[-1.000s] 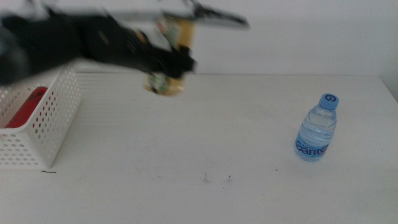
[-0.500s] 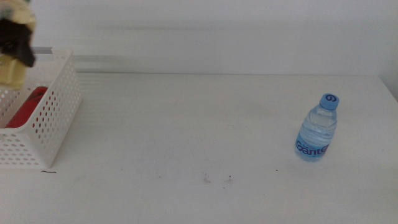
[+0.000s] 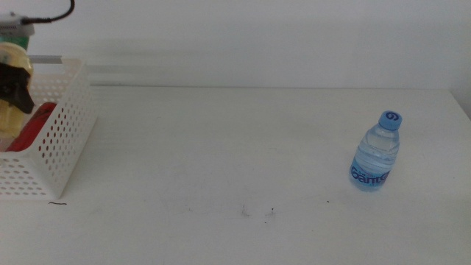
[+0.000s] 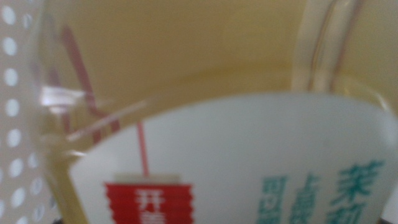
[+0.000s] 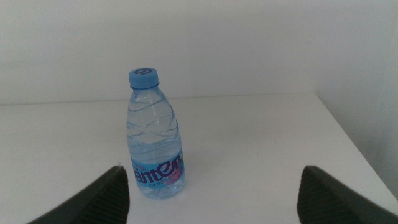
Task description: Use arms to grab the bottles and put them into the dustbin to the left of the table.
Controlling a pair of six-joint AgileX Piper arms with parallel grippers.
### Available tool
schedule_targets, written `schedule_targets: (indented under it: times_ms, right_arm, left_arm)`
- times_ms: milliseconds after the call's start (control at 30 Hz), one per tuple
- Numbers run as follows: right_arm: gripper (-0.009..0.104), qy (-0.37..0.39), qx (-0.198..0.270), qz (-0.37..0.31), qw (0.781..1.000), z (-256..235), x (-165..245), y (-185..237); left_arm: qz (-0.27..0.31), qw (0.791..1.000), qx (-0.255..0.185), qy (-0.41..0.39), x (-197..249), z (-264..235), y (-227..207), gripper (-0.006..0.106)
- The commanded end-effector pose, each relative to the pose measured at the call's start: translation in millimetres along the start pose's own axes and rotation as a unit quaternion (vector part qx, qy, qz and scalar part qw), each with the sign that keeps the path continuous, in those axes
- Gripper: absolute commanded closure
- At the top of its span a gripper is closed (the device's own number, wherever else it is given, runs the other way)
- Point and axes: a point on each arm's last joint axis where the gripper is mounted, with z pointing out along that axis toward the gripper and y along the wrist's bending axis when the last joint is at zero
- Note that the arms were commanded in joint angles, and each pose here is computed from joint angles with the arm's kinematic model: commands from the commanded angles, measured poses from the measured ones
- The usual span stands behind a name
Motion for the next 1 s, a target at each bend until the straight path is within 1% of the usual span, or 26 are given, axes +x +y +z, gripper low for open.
schedule_targets:
  times_ms: [0,67,200,367,400,467,567,700,733,767,833,933,967]
  right_arm:
    - [0.004,-0.007,0.002,-0.002,1.000,-0.2,-0.4,-0.3]
    - [0.004,-0.007,0.002,-0.002,1.000,-0.2,-0.4,-0.3]
    - [0.004,-0.007,0.002,-0.002,1.000,-0.2,-0.4,-0.3]
    - [0.004,-0.007,0.002,-0.002,1.000,-0.2,-0.4,-0.3]
    - [0.004,-0.007,0.002,-0.002,1.000,-0.2,-0.4,-0.3]
    - [0.004,-0.007,0.002,-0.002,1.000,-0.2,-0.4,-0.3]
    - [0.004,-0.007,0.002,-0.002,1.000,-0.2,-0.4,-0.3]
    - [0.004,-0.007,0.002,-0.002,1.000,-0.2,-0.4,-0.3]
    - [0.004,-0.007,0.002,-0.002,1.000,-0.2,-0.4,-0.3]
    - [0.004,-0.007,0.002,-0.002,1.000,-0.2,-0.4,-0.3]
    - [0.004,-0.007,0.002,-0.002,1.000,-0.2,-0.4,-0.3]
    - [0.004,-0.007,0.002,-0.002,1.000,-0.2,-0.4,-0.3]
    - [0.004,-0.007,0.002,-0.002,1.000,-0.2,-0.4,-0.3]
  left_arm:
    - [-0.001,1.000,-0.003,-0.022,-6.8,-0.2,1.5,0.086]
    - [-0.002,1.000,0.000,-0.006,-6.3,10.5,3.8,0.075]
    - [-0.001,1.000,0.003,0.016,-4.9,25.2,6.9,0.045]
    - [0.006,1.000,-0.004,0.019,-4.8,25.0,8.3,0.010]
    - [0.002,1.000,-0.007,0.018,-4.6,21.5,8.1,0.007]
    - [-0.004,1.000,-0.010,0.007,-4.4,9.8,4.9,0.007]
    - [0.004,0.999,-0.021,-0.026,-5.3,-18.4,-6.7,0.007]
    - [0.042,0.992,-0.042,-0.114,-2.6,-68.7,-43.7,0.007]
    - [0.055,0.988,-0.041,-0.139,1.3,-79.6,-56.2,0.007]
    - [0.069,0.984,-0.029,-0.162,5.0,-87.1,-69.8,0.007]
    - [0.111,0.968,0.004,-0.225,19.3,-103.1,-101.3,0.007]
    - [0.154,0.937,0.026,-0.311,49.7,-119.7,-136.6,0.007]
    - [0.169,0.929,0.031,-0.329,61.7,-118.9,-145.1,0.007]
